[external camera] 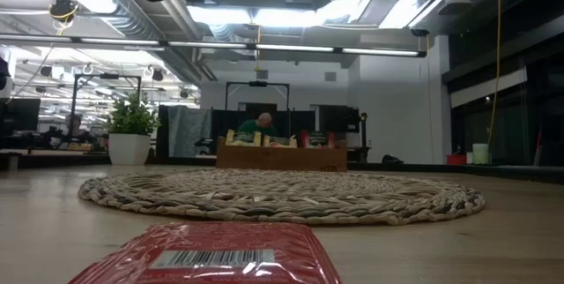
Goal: Pick & Place Tea
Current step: Put the top red tea bag into the right of the wooden organizer
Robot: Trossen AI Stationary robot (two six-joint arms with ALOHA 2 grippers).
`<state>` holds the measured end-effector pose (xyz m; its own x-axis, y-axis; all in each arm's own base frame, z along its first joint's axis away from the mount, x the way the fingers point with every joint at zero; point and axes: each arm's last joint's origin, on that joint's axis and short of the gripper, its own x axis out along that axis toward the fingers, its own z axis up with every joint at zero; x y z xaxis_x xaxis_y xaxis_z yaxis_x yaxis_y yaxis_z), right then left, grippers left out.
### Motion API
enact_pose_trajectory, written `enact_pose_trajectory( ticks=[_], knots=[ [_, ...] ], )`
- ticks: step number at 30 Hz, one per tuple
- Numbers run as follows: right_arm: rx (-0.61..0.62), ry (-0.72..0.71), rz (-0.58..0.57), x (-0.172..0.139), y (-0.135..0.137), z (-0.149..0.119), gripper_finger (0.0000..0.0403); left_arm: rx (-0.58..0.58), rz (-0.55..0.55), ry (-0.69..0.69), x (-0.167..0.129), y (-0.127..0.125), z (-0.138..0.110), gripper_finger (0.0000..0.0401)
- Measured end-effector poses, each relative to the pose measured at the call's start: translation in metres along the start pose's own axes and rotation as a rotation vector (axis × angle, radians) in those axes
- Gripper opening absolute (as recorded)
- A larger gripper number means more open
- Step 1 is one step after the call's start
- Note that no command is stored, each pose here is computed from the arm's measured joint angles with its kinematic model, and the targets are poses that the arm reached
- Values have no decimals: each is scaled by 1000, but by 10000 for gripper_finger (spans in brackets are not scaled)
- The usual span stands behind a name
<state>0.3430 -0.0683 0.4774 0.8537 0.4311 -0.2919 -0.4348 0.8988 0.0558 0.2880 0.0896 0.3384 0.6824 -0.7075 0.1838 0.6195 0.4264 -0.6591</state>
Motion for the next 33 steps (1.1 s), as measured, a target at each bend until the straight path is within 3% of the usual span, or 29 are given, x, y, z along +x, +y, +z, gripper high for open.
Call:
enact_pose_trajectory(
  ticks=[10, 15, 24, 33],
  knots=[
    [142, 276, -251, -12, -19, -29, 2, -43, -15, 64, -8, -2, 2, 208],
    [205, 376, -286, -5, -37, -47, 1, -53, -8, 63, -12, -2, 3, 203],
    [215, 622, -359, 5, -73, -88, 1, -31, 3, 30, -12, -1, 4, 202],
    [277, 712, -379, -1, -112, -120, 0, -13, 5, 25, -12, -1, 5, 202]
  ],
)
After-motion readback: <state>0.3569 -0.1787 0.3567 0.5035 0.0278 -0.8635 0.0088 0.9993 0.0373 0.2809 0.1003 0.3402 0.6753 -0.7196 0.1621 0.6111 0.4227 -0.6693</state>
